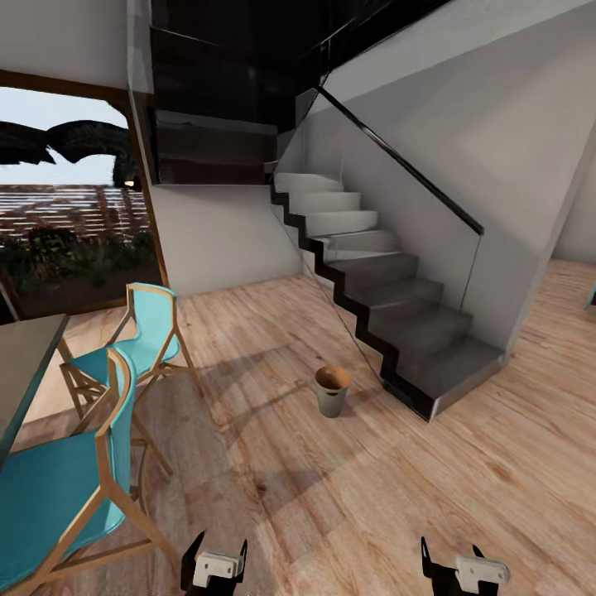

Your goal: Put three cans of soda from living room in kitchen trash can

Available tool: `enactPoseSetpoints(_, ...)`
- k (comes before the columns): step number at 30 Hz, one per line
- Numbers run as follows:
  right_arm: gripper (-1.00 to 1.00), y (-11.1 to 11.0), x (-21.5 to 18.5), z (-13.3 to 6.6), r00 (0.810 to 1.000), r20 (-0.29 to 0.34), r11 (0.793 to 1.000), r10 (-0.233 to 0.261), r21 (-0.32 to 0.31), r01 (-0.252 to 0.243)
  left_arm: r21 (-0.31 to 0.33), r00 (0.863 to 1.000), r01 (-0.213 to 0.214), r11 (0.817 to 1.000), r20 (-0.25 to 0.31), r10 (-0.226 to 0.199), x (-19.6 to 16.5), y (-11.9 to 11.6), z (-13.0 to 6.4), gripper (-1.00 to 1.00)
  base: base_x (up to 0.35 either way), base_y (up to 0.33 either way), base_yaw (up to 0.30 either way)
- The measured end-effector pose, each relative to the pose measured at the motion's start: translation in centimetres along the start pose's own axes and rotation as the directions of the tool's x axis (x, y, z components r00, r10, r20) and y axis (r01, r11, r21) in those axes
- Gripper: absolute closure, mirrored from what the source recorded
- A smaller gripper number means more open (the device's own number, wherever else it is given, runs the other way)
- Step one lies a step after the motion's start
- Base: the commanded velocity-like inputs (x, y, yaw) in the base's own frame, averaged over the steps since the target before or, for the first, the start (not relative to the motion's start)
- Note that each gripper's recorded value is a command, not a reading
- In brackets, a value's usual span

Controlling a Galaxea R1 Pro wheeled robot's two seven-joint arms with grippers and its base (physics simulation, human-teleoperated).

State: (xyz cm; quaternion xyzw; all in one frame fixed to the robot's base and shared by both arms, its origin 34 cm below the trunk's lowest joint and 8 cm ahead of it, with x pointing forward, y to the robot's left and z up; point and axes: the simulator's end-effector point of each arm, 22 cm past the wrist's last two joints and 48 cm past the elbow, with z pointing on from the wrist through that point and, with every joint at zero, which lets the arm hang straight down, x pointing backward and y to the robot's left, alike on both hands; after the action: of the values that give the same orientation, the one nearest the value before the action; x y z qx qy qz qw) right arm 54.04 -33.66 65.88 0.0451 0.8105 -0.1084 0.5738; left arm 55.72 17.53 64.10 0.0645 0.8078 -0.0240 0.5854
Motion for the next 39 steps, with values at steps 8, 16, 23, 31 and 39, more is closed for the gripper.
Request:
enactPoseSetpoints(8, -1.00, 0.00, 0.00, 0.00, 1.000, 0.000, 1.000, 0.000, 0.000, 0.000, 0.000, 1.000, 0.000, 1.000, 0.000, 0.000, 0.00, 0.01, 0.00, -1.00, 0.000, -0.016, 0.239)
enactPoseSetpoints(16, -1.00, 0.00, 0.00, 0.00, 1.000, 0.000, 1.000, 0.000, 0.000, 0.000, 0.000, 1.000, 0.000, 1.000, 0.000, 0.000, 0.00, 0.00, 0.00, -1.00, 0.000, -0.003, 0.240)
enactPoseSetpoints(23, -1.00, 0.02, 0.00, 0.00, 1.000, 0.000, 1.000, 0.000, 0.000, 0.000, -0.001, 1.000, 0.001, 1.000, -0.002, -0.001, 0.04, -0.02, 0.00, -1.00, 0.094, -0.031, 0.087)
enactPoseSetpoints(31, -1.00, 0.03, 0.00, 0.00, 1.000, 0.000, 1.000, 0.000, -0.001, 0.000, -0.001, 1.000, 0.001, 1.000, -0.004, -0.001, 0.08, -0.04, 0.00, -1.00, 0.273, -0.100, 0.010)
enactPoseSetpoints(39, -1.00, 0.04, 0.00, 0.00, 1.000, 0.000, 1.000, 0.000, -0.001, 0.000, 0.000, 1.000, 0.001, 1.000, -0.004, -0.001, 0.08, -0.06, 0.01, -1.00, 0.308, -0.136, 0.001)
